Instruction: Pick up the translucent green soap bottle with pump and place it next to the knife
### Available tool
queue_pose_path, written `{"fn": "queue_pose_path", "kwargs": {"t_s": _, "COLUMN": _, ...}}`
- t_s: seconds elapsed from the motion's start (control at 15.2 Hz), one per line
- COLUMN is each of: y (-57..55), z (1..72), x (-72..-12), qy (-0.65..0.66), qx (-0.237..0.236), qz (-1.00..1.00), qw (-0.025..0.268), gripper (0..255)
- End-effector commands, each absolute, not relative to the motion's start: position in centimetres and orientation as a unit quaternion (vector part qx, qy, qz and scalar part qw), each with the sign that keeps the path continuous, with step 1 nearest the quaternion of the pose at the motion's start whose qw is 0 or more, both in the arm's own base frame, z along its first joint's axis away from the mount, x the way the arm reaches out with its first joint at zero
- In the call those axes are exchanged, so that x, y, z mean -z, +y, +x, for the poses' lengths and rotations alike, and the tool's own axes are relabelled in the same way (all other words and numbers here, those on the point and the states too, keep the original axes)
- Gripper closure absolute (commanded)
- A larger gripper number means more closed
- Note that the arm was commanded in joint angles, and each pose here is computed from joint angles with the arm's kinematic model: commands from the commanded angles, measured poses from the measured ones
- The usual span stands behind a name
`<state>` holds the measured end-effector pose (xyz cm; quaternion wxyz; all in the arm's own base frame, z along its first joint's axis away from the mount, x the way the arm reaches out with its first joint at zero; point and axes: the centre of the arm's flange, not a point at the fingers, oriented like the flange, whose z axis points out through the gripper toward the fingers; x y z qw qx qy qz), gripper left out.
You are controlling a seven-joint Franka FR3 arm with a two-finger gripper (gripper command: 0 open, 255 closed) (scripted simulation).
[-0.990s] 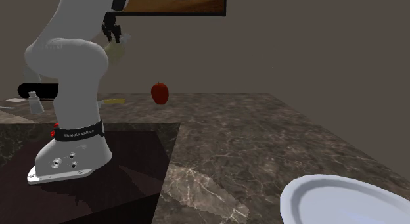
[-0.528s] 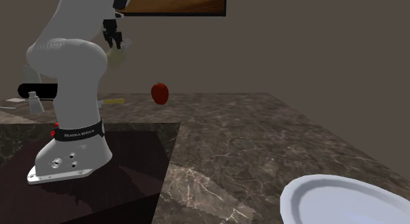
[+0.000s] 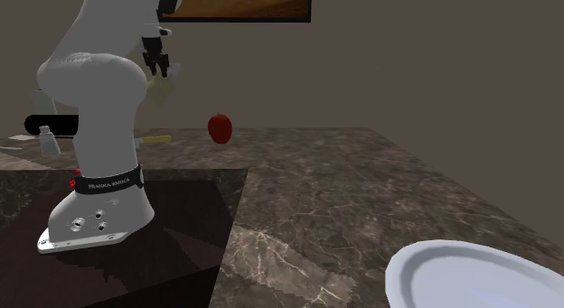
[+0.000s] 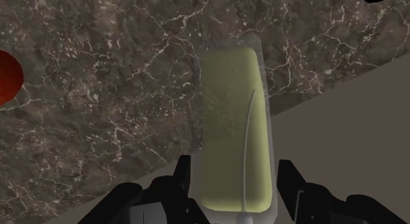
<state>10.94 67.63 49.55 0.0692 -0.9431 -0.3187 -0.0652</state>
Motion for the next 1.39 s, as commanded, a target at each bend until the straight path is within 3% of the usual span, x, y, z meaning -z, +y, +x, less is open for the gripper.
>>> {"fn": "queue_pose_path", "kwargs": {"t_s": 0.0, "y": 67.4, "z": 10.9, "x": -48.5, "qy": -0.319, "qx": 0.065, "qz": -0.943, "qw": 0.07, "gripper": 255}}
{"fn": "queue_pose_path", "kwargs": {"t_s": 1.32, "y": 67.4, "z": 10.9, "x": -38.0, "qy": -0.319, "qx": 0.065, "qz": -0.943, "qw": 0.07, "gripper": 255}}
